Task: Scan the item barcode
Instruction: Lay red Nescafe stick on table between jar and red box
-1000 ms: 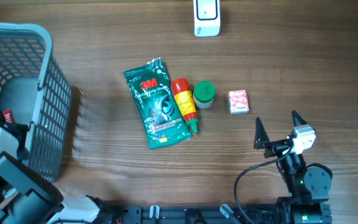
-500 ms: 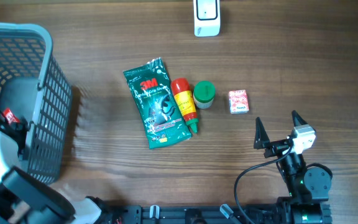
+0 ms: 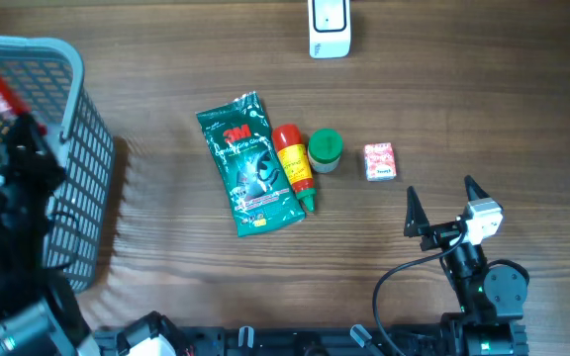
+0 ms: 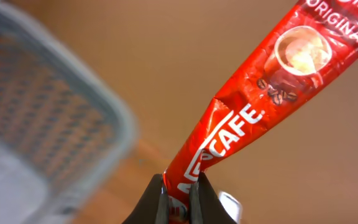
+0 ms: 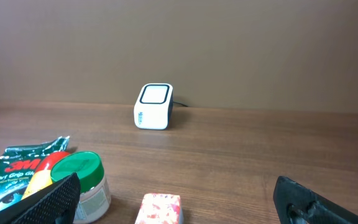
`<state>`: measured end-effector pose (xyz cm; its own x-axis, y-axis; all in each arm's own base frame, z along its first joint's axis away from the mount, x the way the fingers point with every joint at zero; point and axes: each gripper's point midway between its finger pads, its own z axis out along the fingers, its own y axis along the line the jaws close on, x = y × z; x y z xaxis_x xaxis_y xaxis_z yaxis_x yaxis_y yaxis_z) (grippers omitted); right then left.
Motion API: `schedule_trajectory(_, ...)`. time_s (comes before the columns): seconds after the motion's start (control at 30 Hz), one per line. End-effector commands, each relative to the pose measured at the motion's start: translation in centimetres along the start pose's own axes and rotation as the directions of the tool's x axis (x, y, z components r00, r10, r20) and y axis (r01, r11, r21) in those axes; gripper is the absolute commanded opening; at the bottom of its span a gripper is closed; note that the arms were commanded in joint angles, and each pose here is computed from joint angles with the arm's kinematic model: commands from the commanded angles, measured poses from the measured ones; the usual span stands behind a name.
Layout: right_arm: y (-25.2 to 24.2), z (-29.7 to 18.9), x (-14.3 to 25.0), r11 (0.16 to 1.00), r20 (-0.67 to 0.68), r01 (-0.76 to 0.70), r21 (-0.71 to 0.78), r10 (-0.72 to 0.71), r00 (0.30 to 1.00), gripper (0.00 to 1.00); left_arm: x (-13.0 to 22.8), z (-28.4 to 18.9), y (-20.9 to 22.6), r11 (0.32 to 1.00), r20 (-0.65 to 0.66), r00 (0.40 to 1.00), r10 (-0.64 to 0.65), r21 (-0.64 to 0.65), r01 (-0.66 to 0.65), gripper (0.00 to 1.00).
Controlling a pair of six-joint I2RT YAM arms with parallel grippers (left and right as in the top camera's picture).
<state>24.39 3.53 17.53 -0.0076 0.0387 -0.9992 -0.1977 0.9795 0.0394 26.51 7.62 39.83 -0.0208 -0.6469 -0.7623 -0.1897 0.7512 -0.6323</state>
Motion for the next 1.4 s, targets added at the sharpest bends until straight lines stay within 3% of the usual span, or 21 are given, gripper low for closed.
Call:
schedule_trajectory(0.0, 0.0, 0.0, -0.3, 1.0, 0.012, 0.014, 0.003, -0.014, 1.0, 1.0, 4.8, 0.4, -5.3, 0.98, -0.183, 0.982, 0.039, 0.197, -0.002, 0.04)
schedule_trajectory(0.13, 0.0, 0.0, -0.3, 1.0, 0.012, 0.014, 0.003, -0.014, 1.0, 1.0, 12.7, 1.1, -10.5, 0.913, -0.391, 0.889, 0.237, 0.402, -0.066, 0.04)
schedule_trajectory(0.23, 0.0, 0.0, -0.3, 1.0, 0.012, 0.014, 0.003, -0.014, 1.0, 1.0, 19.6, 2.1, -12.3, 0.885, -0.507, 0.78, 0.368, 0.448, -0.127, 0.04)
schedule_trajectory(0.33, 0.0, 0.0, -0.3, 1.0, 0.012, 0.014, 0.003, -0.014, 1.0, 1.0, 29.0, 3.0, -12.2, 0.863, -0.629, 0.603, 0.49, 0.448, -0.233, 0.04)
schedule_trajectory(0.43, 0.0, 0.0, -0.3, 1.0, 0.012, 0.014, 0.003, -0.014, 1.0, 1.0, 35.2, 2.9, -11.3, 0.835, -0.686, 0.475, 0.551, 0.455, -0.311, 0.04)
schedule_trajectory(0.47, 0.0, 0.0, -0.3, 1.0, 0.012, 0.014, 0.003, -0.014, 1.0, 1.0, 38.8, 2.4, -10.6, 0.814, -0.717, 0.391, 0.577, 0.469, -0.342, 0.04)
schedule_trajectory(0.7, 0.0, 0.0, -0.3, 1.0, 0.012, 0.014, 0.003, -0.014, 1.0, 1.0, 47.4, 0.4, -7.6, 0.758, -0.773, 0.165, 0.612, 0.515, -0.4, 0.04)
schedule_trajectory(0.77, 0.0, 0.0, -0.3, 1.0, 0.012, 0.014, 0.003, -0.014, 1.0, 1.0, 49.8, 0.6, -6.9, 0.756, -0.783, 0.138, 0.607, 0.515, -0.405, 0.04)
schedule_trajectory(0.93, 0.0, 0.0, -0.3, 1.0, 0.012, 0.014, 0.003, -0.014, 1.0, 1.0, 52.1, 0.6, -6.9, 0.772, -0.795, 0.145, 0.589, 0.5, -0.392, 0.05)
schedule_trajectory(1.17, 0.0, 0.0, -0.3, 1.0, 0.012, 0.014, 0.003, -0.014, 1.0, 1.0, 51.9, 0.4, -6.7, 0.772, -0.8, 0.136, 0.584, 0.497, -0.396, 0.63)
schedule_trajectory(1.23, 0.0, 0.0, -0.3, 1.0, 0.012, 0.014, 0.003, -0.014, 1.0, 1.0, 51.3, 0.3, -7.3, 0.774, -0.793, 0.152, 0.589, 0.501, -0.386, 0.76)
schedule_trajectory(1.27, 0.0, 0.0, -0.3, 1.0, 0.012, 0.014, 0.003, -0.014, 1.0, 1.0, 50.3, 0.2, -8.2, 0.776, -0.783, 0.175, 0.597, 0.508, -0.373, 0.88)
schedule_trajectory(1.33, 0.0, 0.0, -0.3, 1.0, 0.012, 0.014, 0.003, -0.014, 1.0, 1.0, 48.6, -0.2, -9.6, 0.778, -0.766, 0.212, 0.607, 0.519, -0.353, 1.0)
schedule_trajectory(1.37, 0.0, 0.0, -0.3, 1.0, 0.012, 0.014, 0.003, -0.014, 1.0, 1.0, 47.7, -0.3, -10.2, 0.777, -0.755, 0.229, 0.614, 0.526, -0.346, 1.0)
